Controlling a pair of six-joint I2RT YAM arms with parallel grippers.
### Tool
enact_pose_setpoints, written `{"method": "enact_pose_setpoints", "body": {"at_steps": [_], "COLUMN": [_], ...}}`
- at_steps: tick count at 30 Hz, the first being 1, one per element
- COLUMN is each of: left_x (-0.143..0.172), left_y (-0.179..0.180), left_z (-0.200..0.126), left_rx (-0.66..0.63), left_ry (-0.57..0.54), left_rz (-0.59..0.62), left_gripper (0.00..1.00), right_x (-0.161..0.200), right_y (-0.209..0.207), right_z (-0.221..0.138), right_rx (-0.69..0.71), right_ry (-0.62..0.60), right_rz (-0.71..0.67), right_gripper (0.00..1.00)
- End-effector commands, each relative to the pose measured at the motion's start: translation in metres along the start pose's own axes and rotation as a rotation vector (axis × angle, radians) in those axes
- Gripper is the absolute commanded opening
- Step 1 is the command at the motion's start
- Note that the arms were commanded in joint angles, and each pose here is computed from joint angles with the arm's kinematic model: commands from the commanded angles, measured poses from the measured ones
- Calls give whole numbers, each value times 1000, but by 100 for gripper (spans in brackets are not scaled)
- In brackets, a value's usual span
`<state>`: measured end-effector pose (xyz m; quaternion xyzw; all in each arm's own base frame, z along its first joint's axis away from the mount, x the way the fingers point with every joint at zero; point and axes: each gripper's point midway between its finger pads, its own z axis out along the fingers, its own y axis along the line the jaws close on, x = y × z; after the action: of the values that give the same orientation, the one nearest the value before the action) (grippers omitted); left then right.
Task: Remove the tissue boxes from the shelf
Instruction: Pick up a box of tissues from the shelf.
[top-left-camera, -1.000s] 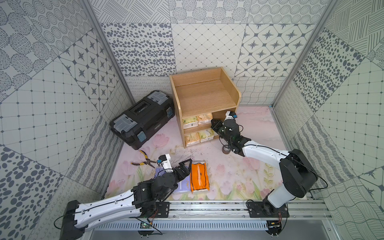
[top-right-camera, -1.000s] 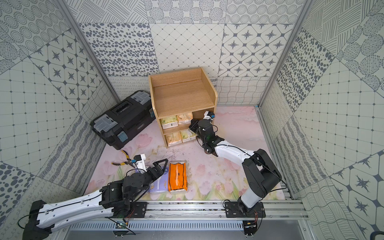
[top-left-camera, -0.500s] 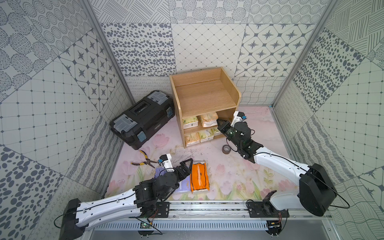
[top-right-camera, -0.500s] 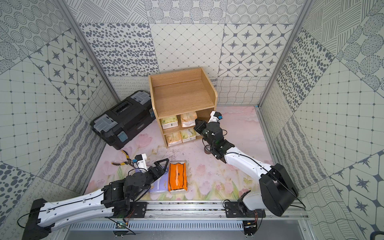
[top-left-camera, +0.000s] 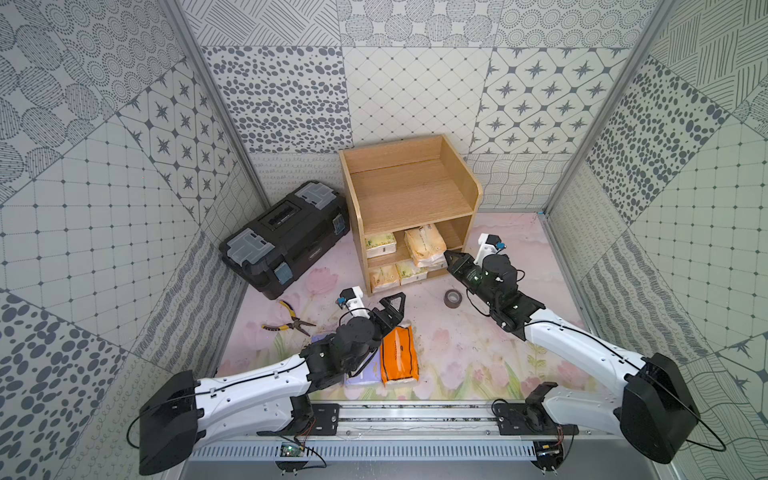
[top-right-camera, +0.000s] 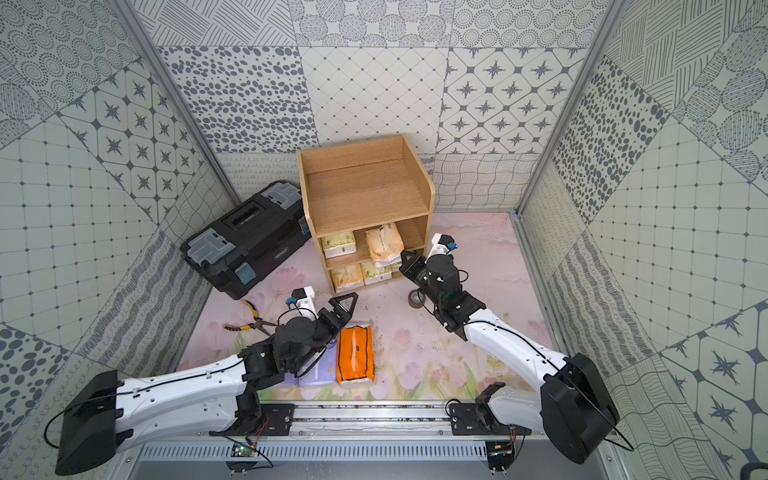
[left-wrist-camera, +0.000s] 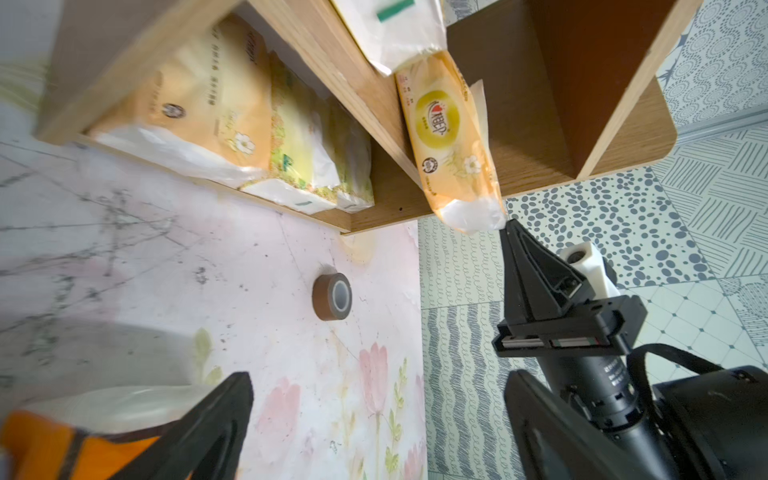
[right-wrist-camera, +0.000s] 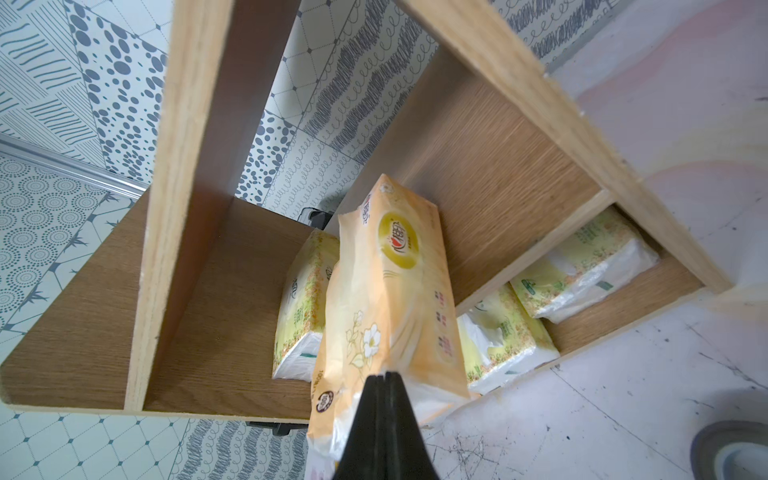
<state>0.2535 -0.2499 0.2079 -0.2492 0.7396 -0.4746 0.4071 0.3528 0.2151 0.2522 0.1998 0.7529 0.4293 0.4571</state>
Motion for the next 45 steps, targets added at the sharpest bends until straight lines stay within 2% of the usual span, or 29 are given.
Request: {"method": "enact_pose_setpoints", "body": {"at_steps": [1,6,9,18,23,28,33,42,43,45], "left_x": [-4,-1,-1,-5,-8,-13,-11,-8,-8,-7], "left_y": [-78,-94,-94,-59,-50,-41,-47,-58,-59,-62], "left_z": [24,51,66,103,118,130,138,143,143,141], "left_rx": [277,303,274,93,65,80,124,161,163,173], "left_ry": [20,23,18,-6,-15,-27,-17,5,9,16], "left_rz": [-76,-82,-77,-150,-173,-210,-194,-169,-168,-169], "left_gripper": [100,100,99,99,84,74,50,25,23,21], "right_x": [-2,-1,-1,-2,-3,0,2,0,-2,-8], "right_y": [3,-1,1,10,11,12,11,9,10,9], "right_z": [-8,-13,-14,-20,-26,-28,-30,-42,-44,-50], "right_rx": [-35,-38,-50,-85,-89,-93,-85,-70,-67,-62], "right_ry": [14,26,33,50,52,70,84,99,97,87], "right_rz": [-10,-4,0,13,18,21,15,-17,-22,-35], "right_gripper": [0,0,0,0,0,0,0,0,1,17]}}
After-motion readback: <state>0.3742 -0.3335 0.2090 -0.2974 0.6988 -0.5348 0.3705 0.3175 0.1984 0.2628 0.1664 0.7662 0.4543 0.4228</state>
